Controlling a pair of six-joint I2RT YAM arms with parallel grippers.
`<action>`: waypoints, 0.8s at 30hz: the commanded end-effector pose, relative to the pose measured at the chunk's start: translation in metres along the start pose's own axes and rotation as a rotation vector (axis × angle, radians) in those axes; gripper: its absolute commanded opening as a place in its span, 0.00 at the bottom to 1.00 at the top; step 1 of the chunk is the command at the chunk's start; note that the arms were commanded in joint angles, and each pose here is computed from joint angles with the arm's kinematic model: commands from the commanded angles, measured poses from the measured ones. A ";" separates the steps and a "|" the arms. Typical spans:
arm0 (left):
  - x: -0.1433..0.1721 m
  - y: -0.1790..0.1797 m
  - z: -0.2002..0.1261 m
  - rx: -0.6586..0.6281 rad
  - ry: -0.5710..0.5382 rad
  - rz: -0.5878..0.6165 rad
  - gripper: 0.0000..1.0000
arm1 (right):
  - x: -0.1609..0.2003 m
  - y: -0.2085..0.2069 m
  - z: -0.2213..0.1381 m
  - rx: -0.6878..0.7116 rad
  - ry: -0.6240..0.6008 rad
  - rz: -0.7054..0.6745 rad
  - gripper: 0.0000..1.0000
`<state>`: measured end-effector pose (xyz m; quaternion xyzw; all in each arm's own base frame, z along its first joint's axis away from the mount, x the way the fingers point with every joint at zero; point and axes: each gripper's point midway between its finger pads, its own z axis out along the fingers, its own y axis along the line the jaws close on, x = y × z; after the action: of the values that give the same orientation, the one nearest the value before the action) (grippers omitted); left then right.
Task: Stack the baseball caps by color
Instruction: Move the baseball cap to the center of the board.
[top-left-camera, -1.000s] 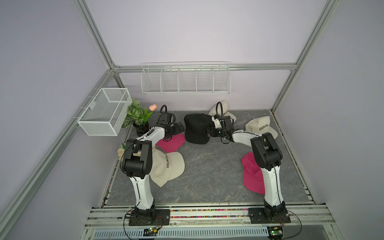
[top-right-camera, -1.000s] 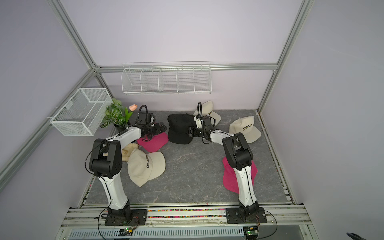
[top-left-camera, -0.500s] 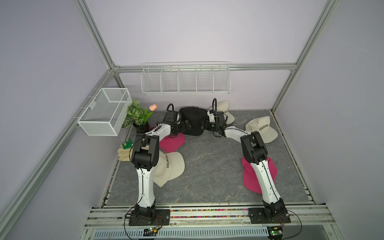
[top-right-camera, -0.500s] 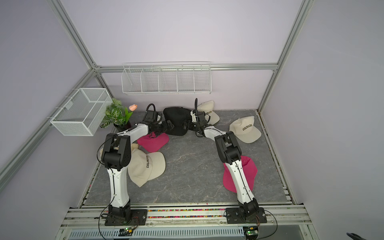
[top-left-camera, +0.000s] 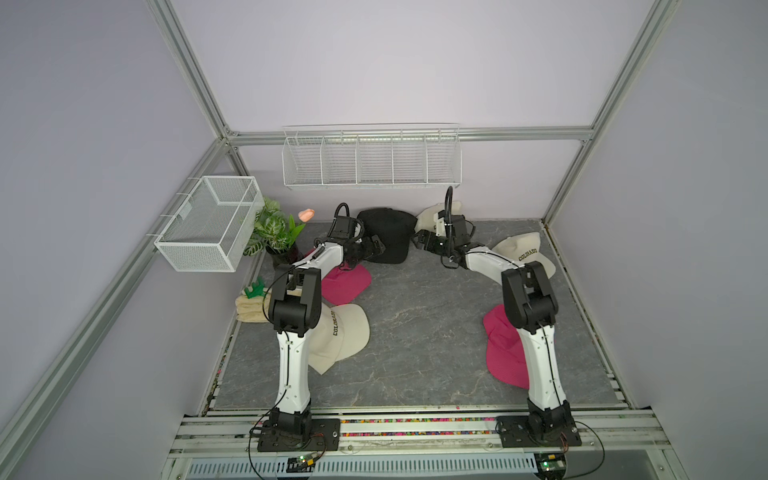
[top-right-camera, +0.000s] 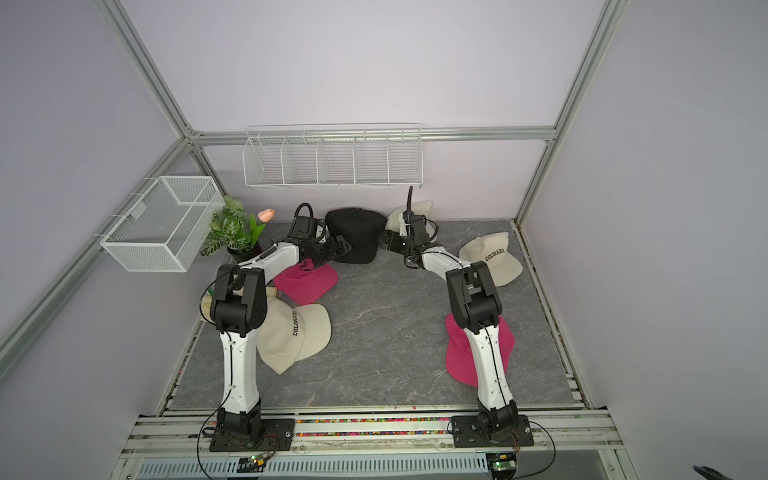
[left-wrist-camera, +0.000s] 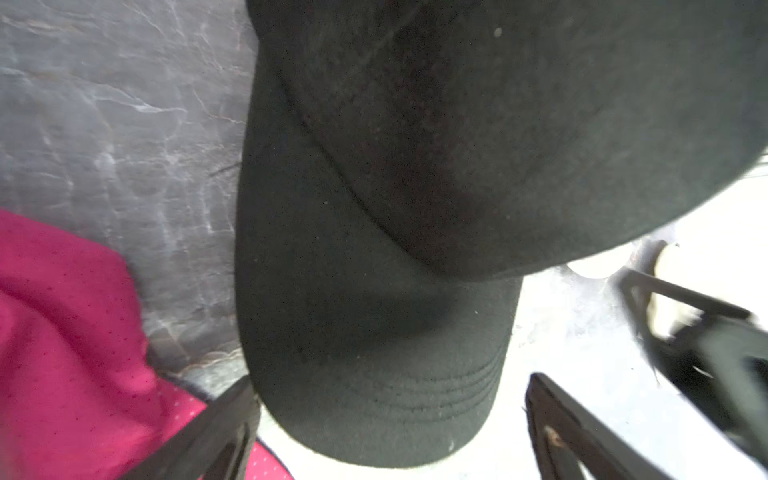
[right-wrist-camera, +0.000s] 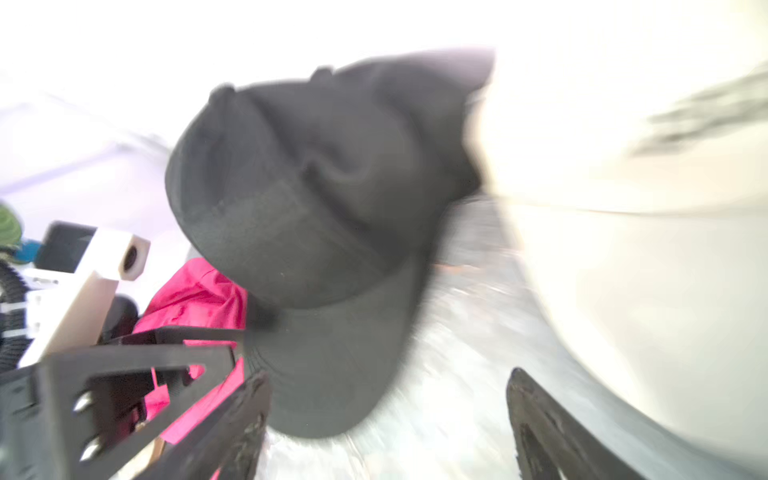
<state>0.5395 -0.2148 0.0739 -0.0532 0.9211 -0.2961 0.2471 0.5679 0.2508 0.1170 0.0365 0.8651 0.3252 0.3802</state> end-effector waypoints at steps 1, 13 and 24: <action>0.000 -0.011 0.008 0.057 0.010 -0.017 1.00 | -0.026 -0.042 -0.043 0.136 -0.137 0.100 0.89; -0.004 -0.013 -0.022 0.008 -0.046 -0.030 1.00 | -0.031 -0.108 -0.105 0.201 -0.227 0.372 0.89; 0.005 -0.009 -0.087 -0.064 -0.194 -0.052 1.00 | -0.032 -0.104 -0.030 0.075 -0.270 0.611 0.96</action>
<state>0.4928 -0.1863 0.1270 -0.0975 0.9078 -0.2803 0.2963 0.5779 0.1256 0.0880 0.3333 0.7868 0.3583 0.3761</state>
